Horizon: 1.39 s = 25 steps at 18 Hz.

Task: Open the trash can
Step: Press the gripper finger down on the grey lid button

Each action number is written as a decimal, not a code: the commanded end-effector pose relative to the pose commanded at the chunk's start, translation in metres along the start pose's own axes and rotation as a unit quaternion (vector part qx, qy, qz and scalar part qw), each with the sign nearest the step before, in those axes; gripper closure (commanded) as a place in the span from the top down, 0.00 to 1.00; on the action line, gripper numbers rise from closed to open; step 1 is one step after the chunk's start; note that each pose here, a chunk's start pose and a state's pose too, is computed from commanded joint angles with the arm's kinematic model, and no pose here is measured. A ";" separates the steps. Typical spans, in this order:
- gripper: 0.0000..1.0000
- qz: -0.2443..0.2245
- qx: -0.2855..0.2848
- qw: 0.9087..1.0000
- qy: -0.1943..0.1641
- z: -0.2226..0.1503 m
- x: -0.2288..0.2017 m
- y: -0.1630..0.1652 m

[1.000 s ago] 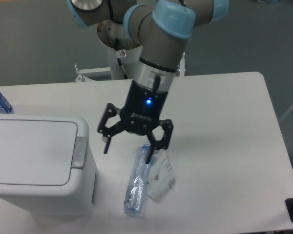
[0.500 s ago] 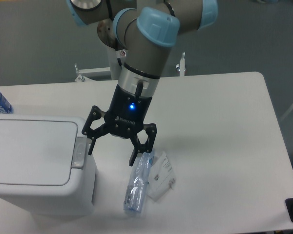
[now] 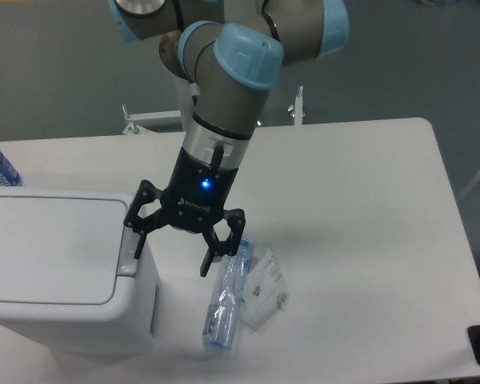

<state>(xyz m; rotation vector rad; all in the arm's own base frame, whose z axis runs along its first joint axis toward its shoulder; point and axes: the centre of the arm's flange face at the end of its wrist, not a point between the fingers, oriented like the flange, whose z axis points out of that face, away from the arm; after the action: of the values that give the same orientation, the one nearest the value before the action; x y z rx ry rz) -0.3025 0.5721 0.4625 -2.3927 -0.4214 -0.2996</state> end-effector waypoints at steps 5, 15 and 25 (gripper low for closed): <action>1.00 -0.001 -0.001 1.000 0.000 0.002 -0.001 0.000; 1.00 0.000 -0.003 1.000 0.002 0.005 -0.002 0.001; 1.00 0.001 -0.006 1.000 0.003 0.009 0.000 0.003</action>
<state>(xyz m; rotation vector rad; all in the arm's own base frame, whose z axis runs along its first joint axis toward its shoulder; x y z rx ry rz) -0.3005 0.5755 0.4540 -2.4031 -0.4146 -0.3094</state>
